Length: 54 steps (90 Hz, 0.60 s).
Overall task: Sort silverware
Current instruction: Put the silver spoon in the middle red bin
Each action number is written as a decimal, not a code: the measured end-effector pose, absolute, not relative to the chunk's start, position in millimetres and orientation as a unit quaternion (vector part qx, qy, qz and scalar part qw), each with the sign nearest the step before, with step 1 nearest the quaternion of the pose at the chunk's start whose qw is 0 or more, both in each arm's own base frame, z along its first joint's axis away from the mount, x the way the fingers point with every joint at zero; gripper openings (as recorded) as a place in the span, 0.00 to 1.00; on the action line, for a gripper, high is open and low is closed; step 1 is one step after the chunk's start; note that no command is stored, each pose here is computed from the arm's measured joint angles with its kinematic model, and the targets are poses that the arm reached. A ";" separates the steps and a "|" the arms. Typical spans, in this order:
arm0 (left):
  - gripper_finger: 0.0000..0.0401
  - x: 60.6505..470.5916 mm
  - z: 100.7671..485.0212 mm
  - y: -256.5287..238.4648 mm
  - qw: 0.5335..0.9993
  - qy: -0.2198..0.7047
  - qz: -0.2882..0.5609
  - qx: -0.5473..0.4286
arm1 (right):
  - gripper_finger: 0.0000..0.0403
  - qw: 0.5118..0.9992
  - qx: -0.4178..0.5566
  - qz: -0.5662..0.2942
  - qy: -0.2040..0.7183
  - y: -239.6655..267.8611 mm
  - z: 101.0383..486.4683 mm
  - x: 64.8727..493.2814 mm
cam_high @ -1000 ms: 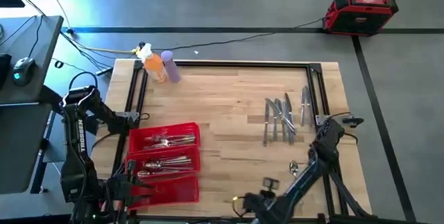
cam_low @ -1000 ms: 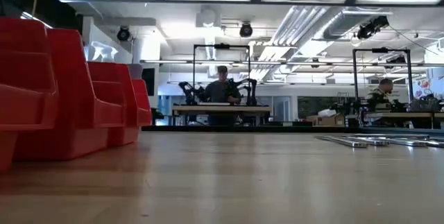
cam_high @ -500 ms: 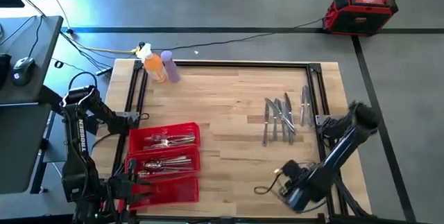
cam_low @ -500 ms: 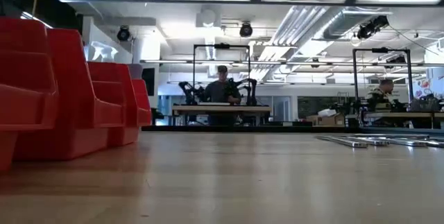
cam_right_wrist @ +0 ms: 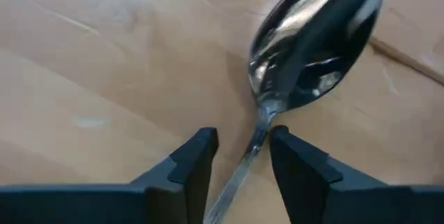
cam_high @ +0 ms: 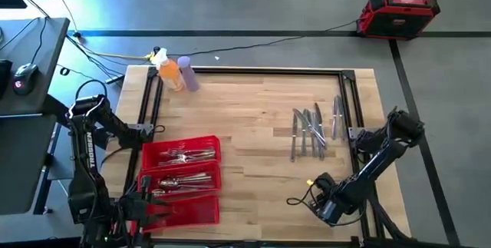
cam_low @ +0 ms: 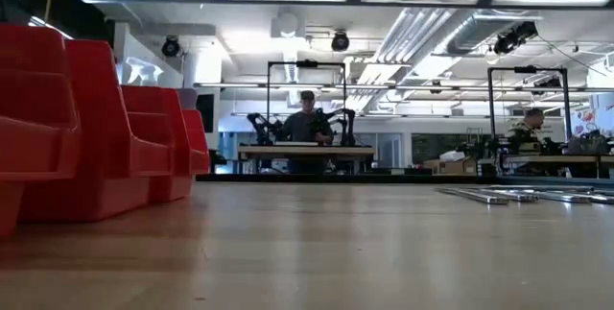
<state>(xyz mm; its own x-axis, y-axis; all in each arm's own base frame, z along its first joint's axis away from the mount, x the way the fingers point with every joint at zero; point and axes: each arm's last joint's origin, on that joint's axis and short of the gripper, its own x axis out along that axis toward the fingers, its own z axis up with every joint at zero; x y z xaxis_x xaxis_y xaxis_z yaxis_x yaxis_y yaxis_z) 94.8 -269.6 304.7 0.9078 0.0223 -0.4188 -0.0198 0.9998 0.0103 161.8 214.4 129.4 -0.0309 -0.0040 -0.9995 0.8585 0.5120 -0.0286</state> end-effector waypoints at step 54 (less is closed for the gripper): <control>0.19 102.8 304.9 -266.5 0.978 0.209 0.027 0.010 | 0.00 0.867 0.275 -0.162 0.383 221.2 212.5 284.1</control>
